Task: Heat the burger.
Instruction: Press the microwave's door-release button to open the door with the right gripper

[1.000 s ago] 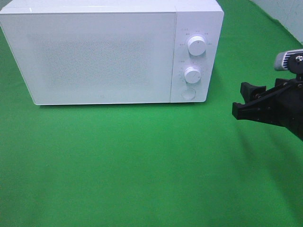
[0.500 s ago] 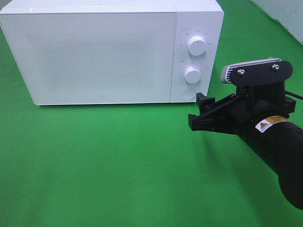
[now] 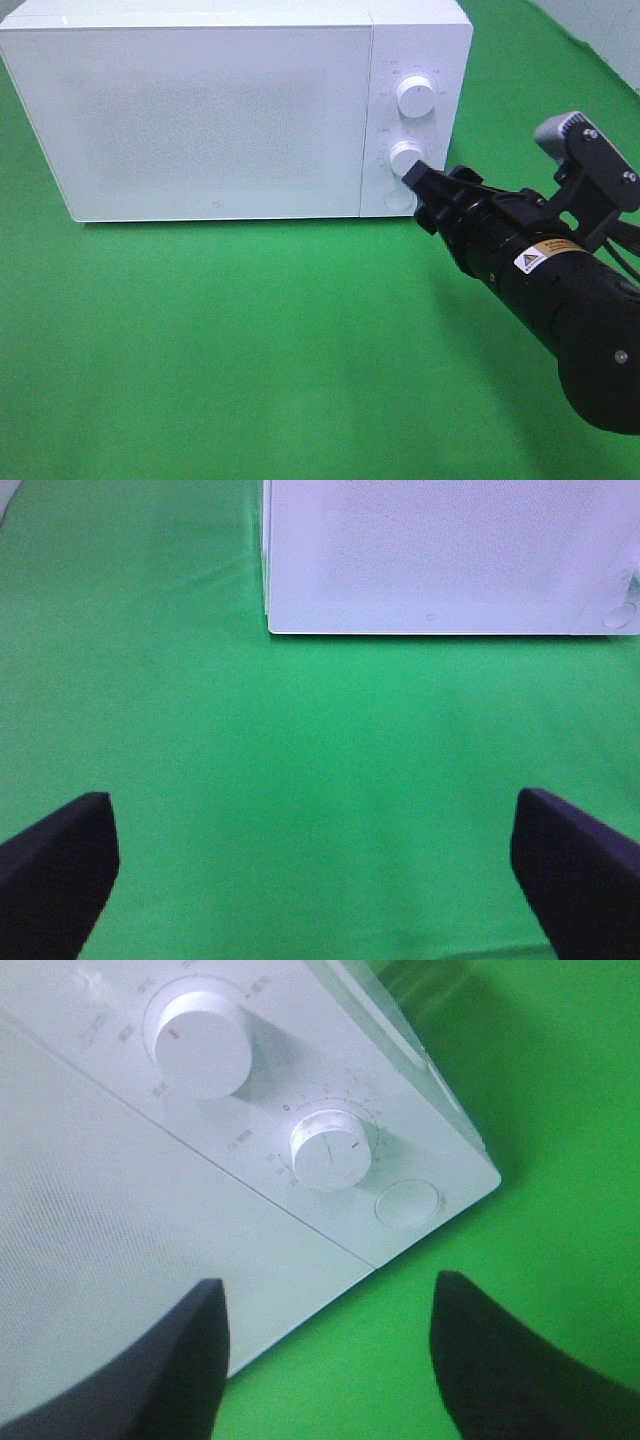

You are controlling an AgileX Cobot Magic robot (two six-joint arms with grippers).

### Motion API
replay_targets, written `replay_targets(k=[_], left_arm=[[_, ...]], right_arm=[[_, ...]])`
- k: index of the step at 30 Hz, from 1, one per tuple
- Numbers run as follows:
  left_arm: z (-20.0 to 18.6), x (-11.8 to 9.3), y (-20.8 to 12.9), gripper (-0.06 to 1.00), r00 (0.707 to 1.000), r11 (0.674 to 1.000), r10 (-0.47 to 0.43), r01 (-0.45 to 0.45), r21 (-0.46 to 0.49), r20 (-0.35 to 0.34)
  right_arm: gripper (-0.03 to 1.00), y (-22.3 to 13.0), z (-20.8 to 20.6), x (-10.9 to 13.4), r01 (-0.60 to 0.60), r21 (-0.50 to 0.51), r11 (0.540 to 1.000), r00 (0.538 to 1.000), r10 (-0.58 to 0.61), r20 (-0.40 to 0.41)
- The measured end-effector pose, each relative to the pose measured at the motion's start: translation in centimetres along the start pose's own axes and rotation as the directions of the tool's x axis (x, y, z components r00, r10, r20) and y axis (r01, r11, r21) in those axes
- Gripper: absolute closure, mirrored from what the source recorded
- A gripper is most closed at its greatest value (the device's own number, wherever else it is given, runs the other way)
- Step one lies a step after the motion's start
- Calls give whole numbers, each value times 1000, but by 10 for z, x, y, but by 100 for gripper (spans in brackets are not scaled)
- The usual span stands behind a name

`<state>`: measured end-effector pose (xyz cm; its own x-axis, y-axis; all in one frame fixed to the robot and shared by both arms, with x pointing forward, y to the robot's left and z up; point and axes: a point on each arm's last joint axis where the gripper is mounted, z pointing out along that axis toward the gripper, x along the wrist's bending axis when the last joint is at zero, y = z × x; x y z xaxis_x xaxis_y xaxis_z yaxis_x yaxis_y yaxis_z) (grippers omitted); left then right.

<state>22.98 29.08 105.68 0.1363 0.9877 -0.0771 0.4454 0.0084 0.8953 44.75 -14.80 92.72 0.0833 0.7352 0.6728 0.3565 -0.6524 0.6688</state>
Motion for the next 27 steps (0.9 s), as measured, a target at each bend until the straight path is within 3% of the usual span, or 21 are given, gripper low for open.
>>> replay_targets(k=[1,3,4,5,8,9,10,13,15,27], left_arm=[[0,0,0,-5,1000,1000,0,0,0,0],[0,0,0,-5,1000,1000,0,0,0,0],[0,0,0,-5,1000,1000,0,0,0,0],[0,0,0,-5,1000,1000,0,0,0,0],[0,0,0,-5,1000,1000,0,0,0,0],[0,0,0,-5,1000,1000,0,0,0,0],[0,0,0,-5,1000,1000,0,0,0,0],[0,0,0,-5,1000,1000,0,0,0,0],[0,0,0,-5,1000,1000,0,0,0,0],[0,0,0,-5,1000,1000,0,0,0,0]], right_arm=[[46,0,0,0,-164,0,986,986,164,0],[49,0,0,0,-206,0,979,979,206,0],[56,0,0,0,-342,0,940,940,342,0],[56,0,0,0,-342,0,940,940,342,0],[68,0,0,0,-504,-1,864,864,504,0],[68,0,0,0,-504,-1,864,864,504,0],[74,0,0,0,-567,-2,824,824,567,0],[80,0,0,0,-607,-3,795,795,607,0],[94,0,0,0,-633,-2,774,774,633,3],[96,-1,3,-9,-660,-20,751,749,659,73]])
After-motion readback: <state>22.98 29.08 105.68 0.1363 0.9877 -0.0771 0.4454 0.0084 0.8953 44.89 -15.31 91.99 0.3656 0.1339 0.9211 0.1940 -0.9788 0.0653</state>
